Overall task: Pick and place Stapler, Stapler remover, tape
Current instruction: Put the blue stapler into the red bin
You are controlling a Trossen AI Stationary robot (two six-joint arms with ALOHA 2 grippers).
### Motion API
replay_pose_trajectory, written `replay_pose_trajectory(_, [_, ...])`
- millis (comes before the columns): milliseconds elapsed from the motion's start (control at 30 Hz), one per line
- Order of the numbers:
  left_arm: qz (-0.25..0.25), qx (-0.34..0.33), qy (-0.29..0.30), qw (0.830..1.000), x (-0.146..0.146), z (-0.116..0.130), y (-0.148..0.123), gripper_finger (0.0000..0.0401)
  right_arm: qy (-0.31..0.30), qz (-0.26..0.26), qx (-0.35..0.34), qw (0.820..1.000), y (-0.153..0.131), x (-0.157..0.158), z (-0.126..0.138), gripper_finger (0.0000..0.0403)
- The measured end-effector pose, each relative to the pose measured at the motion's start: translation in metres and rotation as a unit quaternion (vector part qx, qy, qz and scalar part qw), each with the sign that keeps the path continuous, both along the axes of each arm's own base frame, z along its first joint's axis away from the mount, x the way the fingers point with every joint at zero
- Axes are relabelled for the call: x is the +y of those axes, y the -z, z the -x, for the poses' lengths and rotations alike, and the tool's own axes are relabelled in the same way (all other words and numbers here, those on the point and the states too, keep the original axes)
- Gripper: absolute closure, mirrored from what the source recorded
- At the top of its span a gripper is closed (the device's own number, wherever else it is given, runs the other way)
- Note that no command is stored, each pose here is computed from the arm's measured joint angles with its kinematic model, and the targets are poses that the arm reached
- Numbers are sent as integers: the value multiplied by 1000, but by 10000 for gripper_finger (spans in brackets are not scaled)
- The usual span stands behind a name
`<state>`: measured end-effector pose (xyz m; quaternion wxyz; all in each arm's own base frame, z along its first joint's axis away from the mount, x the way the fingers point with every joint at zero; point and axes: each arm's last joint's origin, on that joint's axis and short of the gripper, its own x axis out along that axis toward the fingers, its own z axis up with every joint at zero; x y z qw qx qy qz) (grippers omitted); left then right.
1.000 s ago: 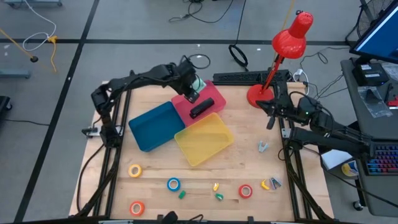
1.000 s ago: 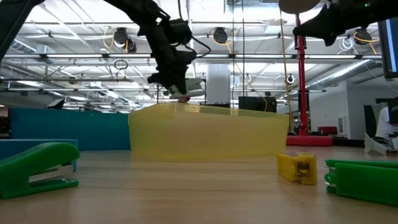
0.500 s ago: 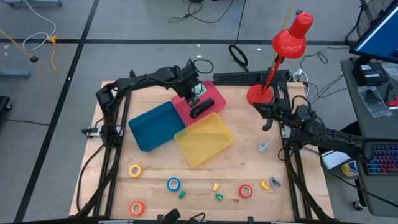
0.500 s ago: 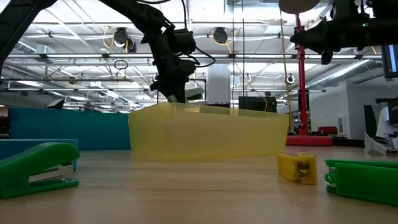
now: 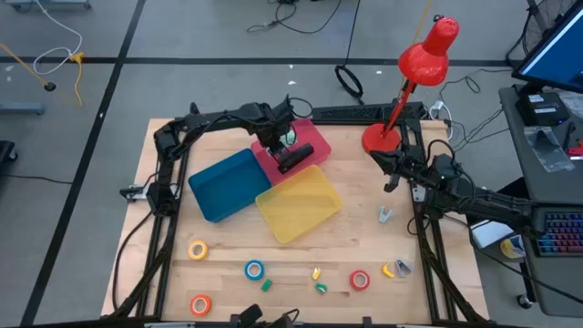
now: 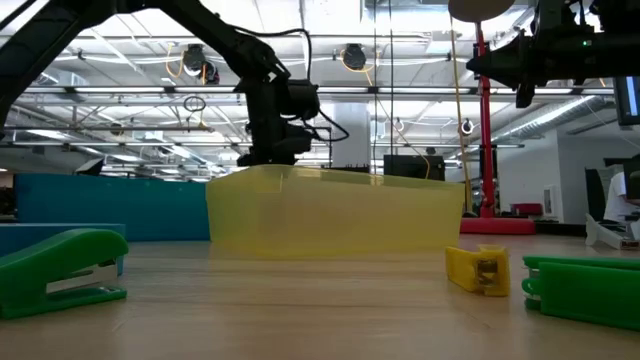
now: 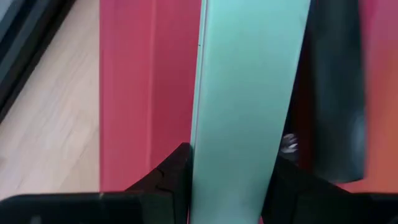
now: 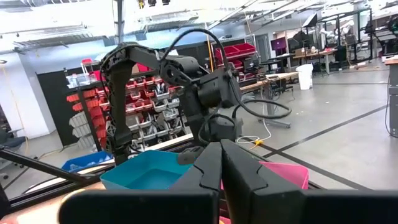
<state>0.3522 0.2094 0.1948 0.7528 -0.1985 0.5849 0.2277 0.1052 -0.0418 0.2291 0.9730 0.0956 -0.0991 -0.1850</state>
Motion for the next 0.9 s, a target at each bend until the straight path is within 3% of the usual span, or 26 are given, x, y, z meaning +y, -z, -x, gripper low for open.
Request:
replay_pose_trajectory(567, [14, 45, -4, 999, 1, 2, 18, 267, 1, 0, 0, 1000, 0, 0, 0, 403])
replay_pose_trajectory(900, [17, 50, -4, 999, 2, 0, 27, 232, 1, 0, 0, 1000, 0, 0, 0, 403])
